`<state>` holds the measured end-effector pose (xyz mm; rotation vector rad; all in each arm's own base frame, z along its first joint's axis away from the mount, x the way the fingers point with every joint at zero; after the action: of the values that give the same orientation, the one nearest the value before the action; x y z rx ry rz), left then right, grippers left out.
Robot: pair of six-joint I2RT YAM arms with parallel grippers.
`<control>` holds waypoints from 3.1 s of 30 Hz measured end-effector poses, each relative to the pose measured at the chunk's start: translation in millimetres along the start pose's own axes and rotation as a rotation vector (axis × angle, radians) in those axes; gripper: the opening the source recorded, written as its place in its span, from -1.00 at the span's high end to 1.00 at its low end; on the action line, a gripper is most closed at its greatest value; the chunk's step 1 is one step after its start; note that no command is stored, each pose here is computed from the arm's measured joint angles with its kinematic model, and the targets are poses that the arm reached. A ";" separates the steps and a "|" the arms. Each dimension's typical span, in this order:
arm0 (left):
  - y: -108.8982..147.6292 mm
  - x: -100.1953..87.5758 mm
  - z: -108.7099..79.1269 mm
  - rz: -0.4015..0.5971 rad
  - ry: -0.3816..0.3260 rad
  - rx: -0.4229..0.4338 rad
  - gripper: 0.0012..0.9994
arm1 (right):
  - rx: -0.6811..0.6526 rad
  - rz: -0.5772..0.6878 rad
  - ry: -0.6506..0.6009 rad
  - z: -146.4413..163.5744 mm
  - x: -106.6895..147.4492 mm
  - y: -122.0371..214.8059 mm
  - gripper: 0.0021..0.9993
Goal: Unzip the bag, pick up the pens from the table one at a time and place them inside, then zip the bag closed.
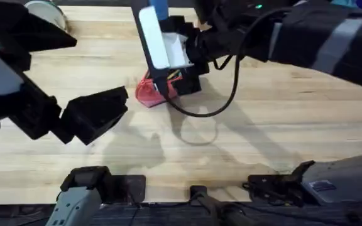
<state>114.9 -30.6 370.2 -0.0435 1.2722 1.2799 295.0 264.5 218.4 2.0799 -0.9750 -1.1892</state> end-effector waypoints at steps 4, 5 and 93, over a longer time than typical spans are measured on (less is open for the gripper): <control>-0.1 0.5 0.3 0.005 -0.044 -0.003 -0.99 | 0.030 -0.019 -0.078 -3.2 -5.8 12.8 -0.99; -0.7 0.9 0.3 0.006 -0.053 -0.002 -0.99 | 0.037 -0.024 -0.101 -3.9 -7.1 15.8 -1.00; -135.8 150.4 -13.4 0.034 0.174 0.381 -0.99 | -0.158 -0.176 -1.216 9.8 -40.8 46.9 -0.99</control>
<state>167.7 9.9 178.3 0.1418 1.6561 1.0601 257.3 268.7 268.6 1.1895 -1.0884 -2.6091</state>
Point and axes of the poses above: each hand's point on the last joint's axis, 136 mm out from that joint toward the fingers, its own y axis back along the fingers, its own z axis along the line the jaws close on, x = y × z, the point moved 8 cm from there along y, back along the fingers, and after that the axes turned 8 degrees about -y, right-handed, at the moved point
